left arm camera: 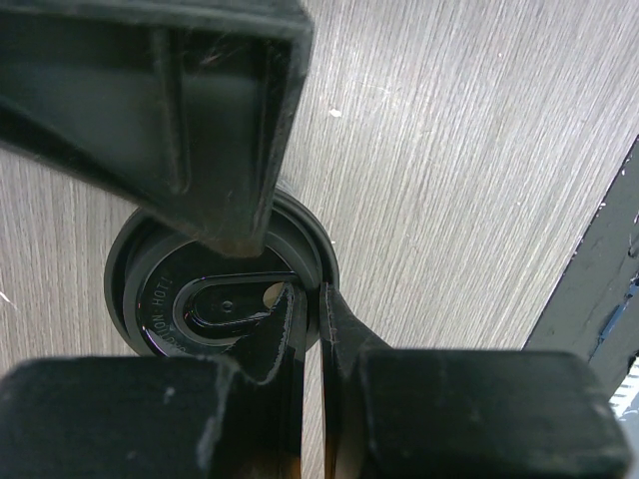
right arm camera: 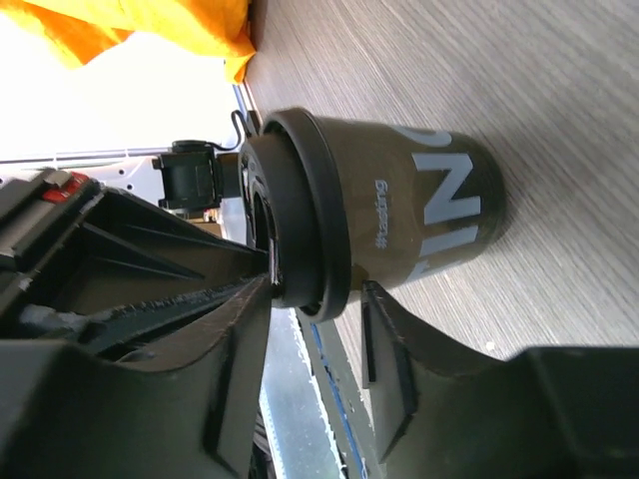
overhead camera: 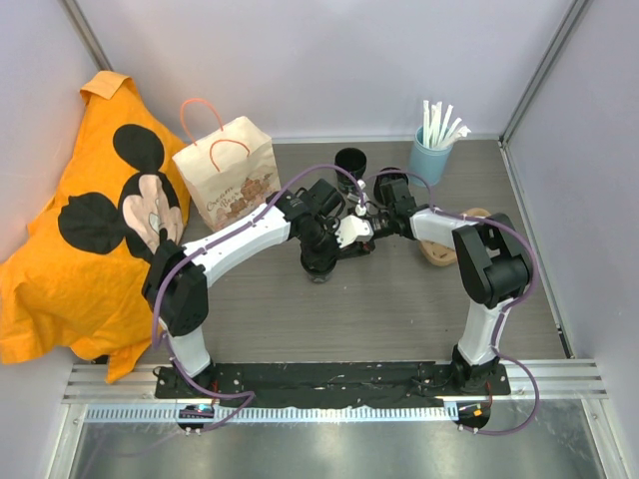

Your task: Pack the takeout coffee

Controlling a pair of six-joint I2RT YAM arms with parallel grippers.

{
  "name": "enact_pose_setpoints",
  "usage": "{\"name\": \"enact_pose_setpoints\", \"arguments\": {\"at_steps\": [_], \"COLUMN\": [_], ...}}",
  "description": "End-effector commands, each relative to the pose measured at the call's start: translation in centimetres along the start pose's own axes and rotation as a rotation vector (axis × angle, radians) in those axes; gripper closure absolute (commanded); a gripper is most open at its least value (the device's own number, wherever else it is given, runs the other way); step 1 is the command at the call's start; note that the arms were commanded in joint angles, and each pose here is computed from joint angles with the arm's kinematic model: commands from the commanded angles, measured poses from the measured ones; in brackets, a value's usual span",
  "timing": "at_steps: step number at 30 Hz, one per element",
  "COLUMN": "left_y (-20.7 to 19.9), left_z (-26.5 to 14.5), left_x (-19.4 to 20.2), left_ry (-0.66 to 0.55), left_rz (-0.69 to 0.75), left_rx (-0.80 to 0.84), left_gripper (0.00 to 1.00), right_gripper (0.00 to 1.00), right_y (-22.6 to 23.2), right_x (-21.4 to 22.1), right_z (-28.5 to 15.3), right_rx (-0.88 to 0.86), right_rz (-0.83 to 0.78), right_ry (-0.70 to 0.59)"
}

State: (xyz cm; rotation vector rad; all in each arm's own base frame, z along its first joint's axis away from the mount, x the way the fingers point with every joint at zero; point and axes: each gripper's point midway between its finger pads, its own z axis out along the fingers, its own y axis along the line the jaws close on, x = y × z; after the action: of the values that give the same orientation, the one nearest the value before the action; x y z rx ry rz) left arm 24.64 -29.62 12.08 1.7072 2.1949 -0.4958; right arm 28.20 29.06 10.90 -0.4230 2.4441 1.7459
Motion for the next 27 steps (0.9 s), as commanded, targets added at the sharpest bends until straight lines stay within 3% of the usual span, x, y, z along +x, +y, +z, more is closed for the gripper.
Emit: {"name": "enact_pose_setpoints", "arguments": {"at_steps": [1, 11, 27], "left_y": [-0.1, -0.2, 0.4], "left_z": [0.2, 0.2, 0.3], "left_x": [-1.1, -1.1, -0.8], "left_ry": [-0.035, -0.032, -0.02], "left_rz": [0.013, 0.012, 0.012], "left_rx": [0.025, 0.028, 0.004], "left_gripper": [1.0, 1.0, 1.0], "right_gripper": [0.52, 0.56, 0.52], "right_y": [1.6, 1.4, 1.3], "right_x": [-2.2, -3.1, -1.3], "right_z": [0.1, 0.1, 0.7], "right_rx": [-0.011, 0.035, 0.062], "right_rz": [-0.054, -0.063, -0.091], "right_ry": [-0.031, -0.064, -0.019]}}
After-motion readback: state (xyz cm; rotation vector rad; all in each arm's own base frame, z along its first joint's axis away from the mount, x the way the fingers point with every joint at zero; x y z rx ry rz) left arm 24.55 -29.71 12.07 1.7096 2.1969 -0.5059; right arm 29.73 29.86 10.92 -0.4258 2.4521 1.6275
